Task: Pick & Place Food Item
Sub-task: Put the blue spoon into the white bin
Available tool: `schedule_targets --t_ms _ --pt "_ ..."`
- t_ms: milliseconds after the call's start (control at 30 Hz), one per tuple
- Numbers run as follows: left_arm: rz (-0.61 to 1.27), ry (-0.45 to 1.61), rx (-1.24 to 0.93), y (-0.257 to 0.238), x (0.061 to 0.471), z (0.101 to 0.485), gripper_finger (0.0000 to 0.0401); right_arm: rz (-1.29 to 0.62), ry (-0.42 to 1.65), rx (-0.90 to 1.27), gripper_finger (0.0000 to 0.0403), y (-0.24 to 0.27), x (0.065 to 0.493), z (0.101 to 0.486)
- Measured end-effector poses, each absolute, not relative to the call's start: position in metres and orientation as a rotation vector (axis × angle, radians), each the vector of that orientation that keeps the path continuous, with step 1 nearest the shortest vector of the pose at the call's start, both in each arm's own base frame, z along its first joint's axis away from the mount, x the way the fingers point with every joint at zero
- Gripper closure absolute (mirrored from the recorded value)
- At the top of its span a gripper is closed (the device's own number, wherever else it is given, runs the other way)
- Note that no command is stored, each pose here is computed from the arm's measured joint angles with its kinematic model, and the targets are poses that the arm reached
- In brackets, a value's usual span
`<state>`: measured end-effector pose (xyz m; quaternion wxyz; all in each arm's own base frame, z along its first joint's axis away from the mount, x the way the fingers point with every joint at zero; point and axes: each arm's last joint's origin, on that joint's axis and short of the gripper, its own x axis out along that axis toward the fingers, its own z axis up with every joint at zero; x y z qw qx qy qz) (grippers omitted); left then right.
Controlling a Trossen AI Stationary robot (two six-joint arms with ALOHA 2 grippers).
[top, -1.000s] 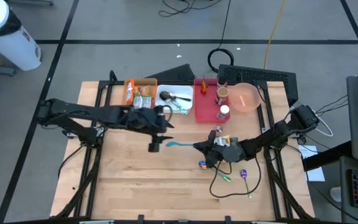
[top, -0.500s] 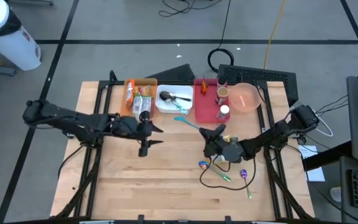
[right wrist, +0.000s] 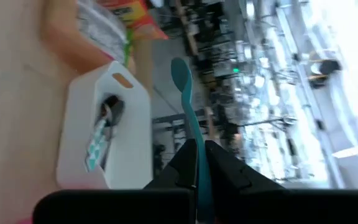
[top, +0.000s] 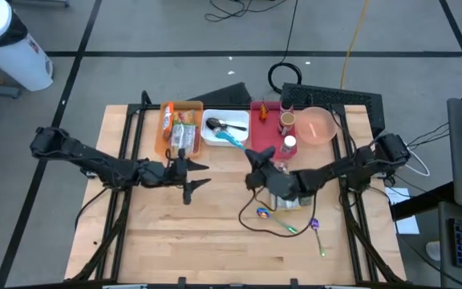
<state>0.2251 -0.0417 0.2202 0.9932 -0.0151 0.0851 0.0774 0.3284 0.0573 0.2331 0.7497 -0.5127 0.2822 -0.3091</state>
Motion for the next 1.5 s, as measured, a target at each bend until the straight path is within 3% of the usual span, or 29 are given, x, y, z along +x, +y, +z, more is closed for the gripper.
schedule_targets --t_ms 300,633,1000,1500 --pt "0.113 0.165 -0.075 -0.054 0.218 0.211 0.0192 -0.480 0.739 -0.905 0.0399 0.003 0.348 0.250" --pt "0.116 0.165 -0.049 -0.055 0.218 0.211 0.0192 -0.473 0.751 -0.744 0.0399 -0.049 0.348 0.247" --pt "0.184 0.162 -0.037 -0.053 0.218 0.211 0.0192 -0.453 0.837 -0.773 0.0399 -0.057 0.370 0.199" --pt "0.190 0.205 -0.029 -0.052 0.217 0.206 0.0192 -0.472 0.842 -0.736 0.0399 -0.066 0.400 0.185"
